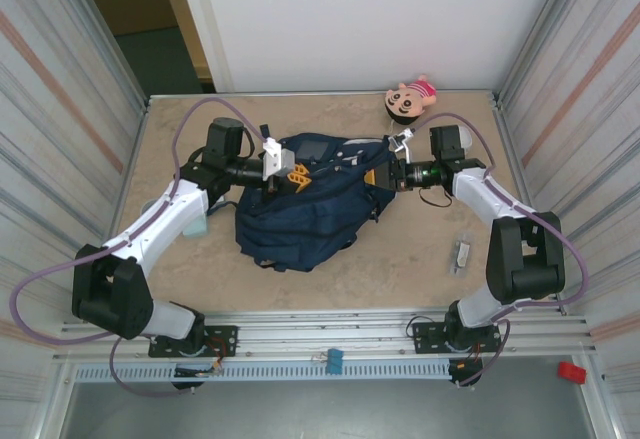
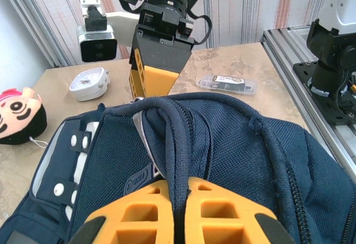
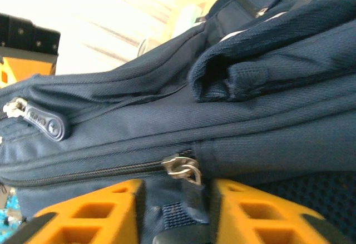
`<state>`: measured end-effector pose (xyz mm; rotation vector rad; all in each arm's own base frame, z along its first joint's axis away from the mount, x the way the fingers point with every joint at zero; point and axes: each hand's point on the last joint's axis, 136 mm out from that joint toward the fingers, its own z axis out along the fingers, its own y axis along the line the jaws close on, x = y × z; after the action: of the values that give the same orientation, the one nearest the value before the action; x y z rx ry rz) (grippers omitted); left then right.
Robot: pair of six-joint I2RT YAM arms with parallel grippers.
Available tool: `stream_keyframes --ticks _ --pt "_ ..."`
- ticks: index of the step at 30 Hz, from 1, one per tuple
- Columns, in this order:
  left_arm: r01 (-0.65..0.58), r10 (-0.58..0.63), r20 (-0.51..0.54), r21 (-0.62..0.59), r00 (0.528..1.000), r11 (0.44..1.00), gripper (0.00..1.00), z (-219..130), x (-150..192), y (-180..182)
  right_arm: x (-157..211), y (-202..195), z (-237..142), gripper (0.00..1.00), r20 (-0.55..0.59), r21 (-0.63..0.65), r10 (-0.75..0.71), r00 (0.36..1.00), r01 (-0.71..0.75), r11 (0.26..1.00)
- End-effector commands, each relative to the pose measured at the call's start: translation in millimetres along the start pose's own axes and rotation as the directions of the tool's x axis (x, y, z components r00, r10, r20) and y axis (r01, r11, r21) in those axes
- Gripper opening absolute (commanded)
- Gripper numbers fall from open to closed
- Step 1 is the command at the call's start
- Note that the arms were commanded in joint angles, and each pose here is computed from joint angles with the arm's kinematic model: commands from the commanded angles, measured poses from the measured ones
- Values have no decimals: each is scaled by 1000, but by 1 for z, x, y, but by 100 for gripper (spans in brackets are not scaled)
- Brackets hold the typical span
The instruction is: Pack the student bag
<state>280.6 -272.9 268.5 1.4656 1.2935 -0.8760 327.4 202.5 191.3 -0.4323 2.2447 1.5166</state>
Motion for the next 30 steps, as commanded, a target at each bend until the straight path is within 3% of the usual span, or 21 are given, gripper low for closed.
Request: stream_keyframes --ticks 1,4,9,25,30 --pt "-139 137 131 7 982 990 0 -11 -42 -4 -7 7 0 21 22 10 -40 999 40 999" --pt "-132 133 114 -18 984 991 0 -10 -39 -1 -10 10 -4 7 41 36 -52 998 50 998" --pt "-122 129 46 -127 991 984 0 -9 -24 13 -11 31 -9 0 63 49 -100 993 97 994" --pt "-124 126 1 -168 992 978 0 5 -18 15 16 83 10 0 11 47 -162 987 162 986" --pt "-130 136 39 -142 990 981 0 7 -24 10 17 69 13 15 26 95 -143 989 140 986"
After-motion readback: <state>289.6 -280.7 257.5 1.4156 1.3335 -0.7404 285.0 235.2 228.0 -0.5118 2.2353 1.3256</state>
